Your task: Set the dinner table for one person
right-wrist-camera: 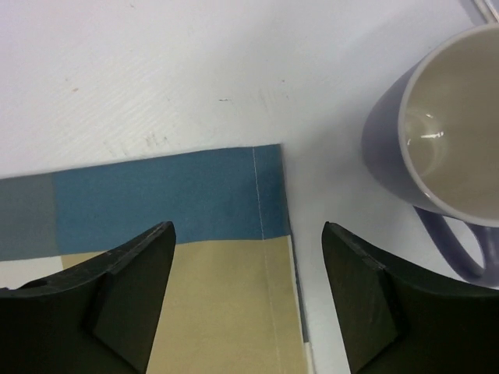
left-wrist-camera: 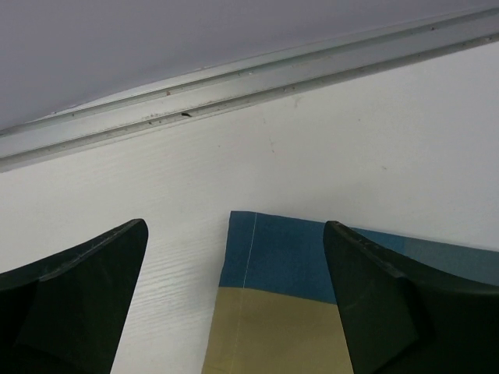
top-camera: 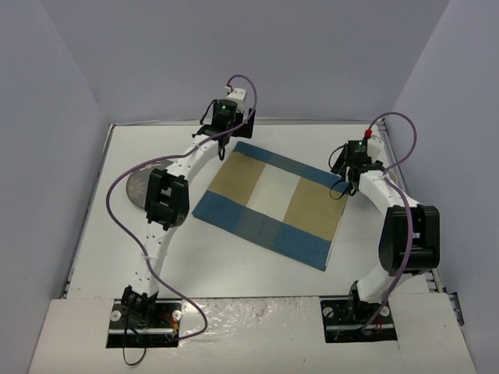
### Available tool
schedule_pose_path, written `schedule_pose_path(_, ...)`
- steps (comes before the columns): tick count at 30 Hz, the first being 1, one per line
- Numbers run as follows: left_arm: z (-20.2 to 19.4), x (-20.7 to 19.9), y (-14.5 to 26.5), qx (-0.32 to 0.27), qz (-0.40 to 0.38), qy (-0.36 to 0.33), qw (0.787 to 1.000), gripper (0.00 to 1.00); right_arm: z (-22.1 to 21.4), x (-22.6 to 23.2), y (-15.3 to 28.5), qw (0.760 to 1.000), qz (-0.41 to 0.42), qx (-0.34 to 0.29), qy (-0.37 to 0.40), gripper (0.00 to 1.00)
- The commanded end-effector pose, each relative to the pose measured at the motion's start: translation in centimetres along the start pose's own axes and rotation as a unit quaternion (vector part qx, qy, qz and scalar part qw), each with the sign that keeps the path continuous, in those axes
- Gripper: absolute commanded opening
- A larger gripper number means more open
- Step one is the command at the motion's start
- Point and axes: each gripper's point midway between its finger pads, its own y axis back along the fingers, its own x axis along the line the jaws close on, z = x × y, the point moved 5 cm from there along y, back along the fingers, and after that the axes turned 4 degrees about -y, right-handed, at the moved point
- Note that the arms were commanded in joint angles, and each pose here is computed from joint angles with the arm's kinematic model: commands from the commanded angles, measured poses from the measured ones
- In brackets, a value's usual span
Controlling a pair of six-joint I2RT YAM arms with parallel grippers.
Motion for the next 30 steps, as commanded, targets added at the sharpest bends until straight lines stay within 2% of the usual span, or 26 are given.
schedule_pose_path(1,11.7,-0.1,9.8,-0.129,0.003,0.019,0.991,0.97,4.8,3.4,5.7,0.991,0.102,-0.079,0.039,0.85)
schedule_pose_path(4,7.8,-0.4,11.1,-0.071,0.017,0.039,0.997,0.97,3.1,5.9,7.4,0.977,0.195,-0.043,0.073,0.87)
schedule_pose_path(5,7.7,-0.4,12.0,-0.068,0.02,0.057,0.996,0.97,2.4,6.4,7.6,0.975,0.206,-0.035,0.08,0.87)
schedule_pose_path(7,4.4,-0.4,12.4,-0.026,0.032,0.085,0.996,0.97,0.7,7.7,8.1,0.966,0.238,-0.012,0.1,0.88)
schedule_pose_path(13,-2.4,-1.2,13.2,0.055,0.034,0.122,0.99,0.97,-3.0,8.8,6.5,0.956,0.264,0.03,0.126,0.91)
schedule_pose_path(20,-8.2,-2.0,10.9,0.129,0.047,0.115,0.984,0.97,-6.0,8.8,2.6,0.957,0.256,0.061,0.118,0.91)
schedule_pose_path(30,-12.4,-3.7,6.3,0.186,0.035,0.107,0.976,0.97,-8.5,5.9,-3.0,0.971,0.202,0.105,0.067,0.91)
